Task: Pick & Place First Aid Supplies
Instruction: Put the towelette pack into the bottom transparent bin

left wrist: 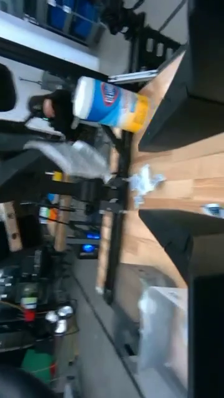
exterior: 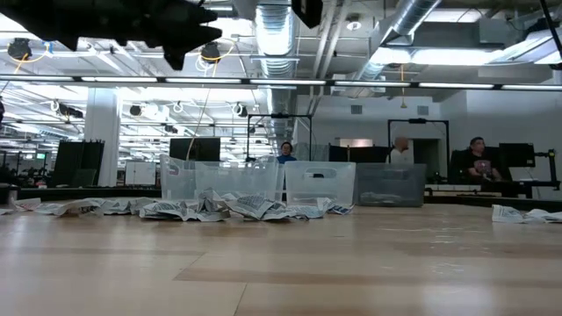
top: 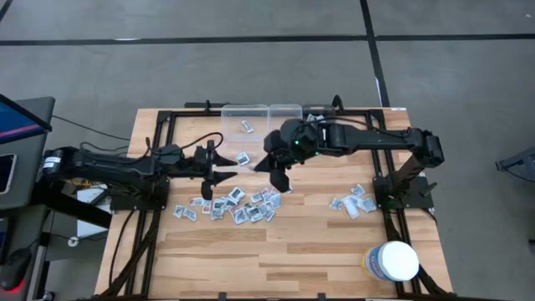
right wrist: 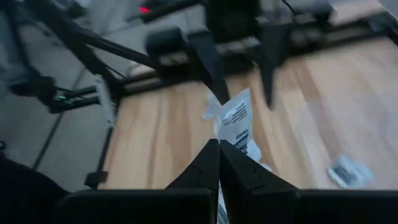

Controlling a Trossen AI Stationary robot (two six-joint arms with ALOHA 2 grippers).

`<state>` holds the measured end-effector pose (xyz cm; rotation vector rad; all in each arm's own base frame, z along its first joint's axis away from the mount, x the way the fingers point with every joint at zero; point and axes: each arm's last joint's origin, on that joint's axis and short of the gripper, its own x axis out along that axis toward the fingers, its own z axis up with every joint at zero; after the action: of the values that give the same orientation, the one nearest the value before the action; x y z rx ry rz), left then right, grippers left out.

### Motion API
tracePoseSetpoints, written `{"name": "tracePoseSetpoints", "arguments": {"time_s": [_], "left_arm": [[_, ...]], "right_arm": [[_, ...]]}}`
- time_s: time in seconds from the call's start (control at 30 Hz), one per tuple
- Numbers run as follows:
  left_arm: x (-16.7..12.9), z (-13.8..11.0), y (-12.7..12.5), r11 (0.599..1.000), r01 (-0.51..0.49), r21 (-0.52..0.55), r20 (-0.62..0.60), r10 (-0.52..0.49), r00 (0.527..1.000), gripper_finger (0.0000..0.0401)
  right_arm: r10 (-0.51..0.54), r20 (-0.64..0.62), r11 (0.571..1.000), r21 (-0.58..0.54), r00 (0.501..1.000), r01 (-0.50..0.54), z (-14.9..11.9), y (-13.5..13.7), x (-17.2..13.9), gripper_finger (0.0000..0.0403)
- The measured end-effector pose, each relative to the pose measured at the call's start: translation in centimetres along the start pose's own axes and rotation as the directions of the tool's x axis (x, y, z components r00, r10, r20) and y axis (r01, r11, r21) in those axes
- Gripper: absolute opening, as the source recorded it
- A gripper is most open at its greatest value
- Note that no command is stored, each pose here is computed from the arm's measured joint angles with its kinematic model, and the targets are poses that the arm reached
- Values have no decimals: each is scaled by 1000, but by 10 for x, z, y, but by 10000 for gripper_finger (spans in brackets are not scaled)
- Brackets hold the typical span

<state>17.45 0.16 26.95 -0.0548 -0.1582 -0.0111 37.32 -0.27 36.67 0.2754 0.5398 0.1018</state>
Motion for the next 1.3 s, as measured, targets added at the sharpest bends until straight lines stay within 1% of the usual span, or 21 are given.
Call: {"name": "tracePoseSetpoints", "arguments": {"time_s": [0.13, 0.27, 0.47, 0.67, 0.77, 0.9, 1.07, 1.2, 1.23, 1.3], "left_arm": [[10, 1, 0, 1000, 5, 2, 75, -5, 997, 190], [17, -1, 0, 1000, 18, -4, 115, -18, 993, 201], [21, -1, 0, 999, 30, -21, 151, -27, 988, 200], [24, -1, -1, 998, 62, -13, 179, -59, 982, 187], [26, -1, -2, 996, 86, -7, 195, -83, 977, 172], [27, -1, -2, 994, 107, -1, 211, -104, 972, 139], [27, 1, -2, 994, 107, 2, 232, -105, 967, 80], [27, 2, -2, 994, 110, 2, 244, -108, 964, 17], [26, 2, -2, 994, 113, 2, 244, -110, 963, 11], [26, 2, -3, 993, 120, 3, 248, -117, 962, 10]], "right_arm": [[58, 35, 998, -39, 998, -57, 4, 2, 0, 0], [56, 37, 997, -61, 998, -53, 5, 0, -1, 0], [56, 36, 995, -79, 998, -53, 5, 0, 0, 0], [49, 38, 995, -84, 998, -45, 5, -3, -1, 0], [44, 41, 996, -81, 998, -40, 6, -5, -2, 0], [40, 48, 996, -80, 998, -36, 7, -6, -2, 0], [40, 49, 996, -79, 998, -36, 7, -7, -2, 0], [39, 49, 996, -77, 998, -35, 7, -7, -2, 0], [40, 50, 997, -75, 998, -36, 7, -6, -2, 0], [45, 58, 998, -56, 997, -42, 8, -4, -1, 1]]}}
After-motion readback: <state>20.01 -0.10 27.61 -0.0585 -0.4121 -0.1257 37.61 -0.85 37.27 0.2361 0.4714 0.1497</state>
